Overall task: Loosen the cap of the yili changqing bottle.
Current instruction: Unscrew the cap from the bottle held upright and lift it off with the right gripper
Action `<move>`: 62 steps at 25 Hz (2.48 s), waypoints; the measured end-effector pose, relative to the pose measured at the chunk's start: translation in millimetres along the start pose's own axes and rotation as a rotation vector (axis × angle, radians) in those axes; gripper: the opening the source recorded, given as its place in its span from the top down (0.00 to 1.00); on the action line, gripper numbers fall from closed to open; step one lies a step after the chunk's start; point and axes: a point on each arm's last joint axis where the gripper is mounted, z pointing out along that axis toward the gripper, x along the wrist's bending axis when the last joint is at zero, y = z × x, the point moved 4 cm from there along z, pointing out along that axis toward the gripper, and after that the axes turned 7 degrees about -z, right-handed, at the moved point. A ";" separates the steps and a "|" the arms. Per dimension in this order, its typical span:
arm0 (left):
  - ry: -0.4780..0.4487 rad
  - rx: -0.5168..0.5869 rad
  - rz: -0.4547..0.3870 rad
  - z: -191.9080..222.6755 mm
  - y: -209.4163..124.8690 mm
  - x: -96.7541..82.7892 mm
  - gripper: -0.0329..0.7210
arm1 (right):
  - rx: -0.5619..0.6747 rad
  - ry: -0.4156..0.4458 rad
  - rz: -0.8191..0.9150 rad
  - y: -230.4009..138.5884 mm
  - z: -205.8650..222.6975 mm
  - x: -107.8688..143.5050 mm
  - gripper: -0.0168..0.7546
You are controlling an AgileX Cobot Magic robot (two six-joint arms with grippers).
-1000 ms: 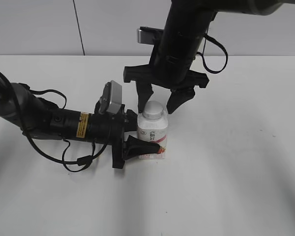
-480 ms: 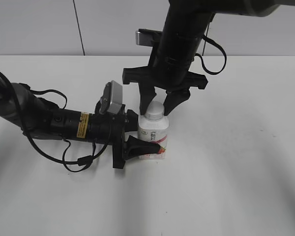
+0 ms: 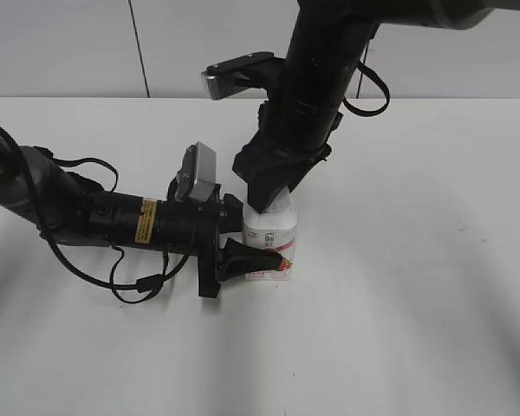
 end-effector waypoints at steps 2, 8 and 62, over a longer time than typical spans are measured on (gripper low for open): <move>0.001 0.001 0.001 0.0 -0.1 0.1 0.43 | 0.000 0.000 -0.115 0.0 0.0 0.0 0.46; 0.001 0.002 0.001 0.0 -0.3 0.1 0.43 | 0.001 -0.001 -0.367 -0.1 0.0 -0.1 0.47; -0.008 0.002 -0.014 0.0 -0.2 -1.1 0.45 | -0.016 -0.037 0.122 -1.6 -31.6 4.3 0.26</move>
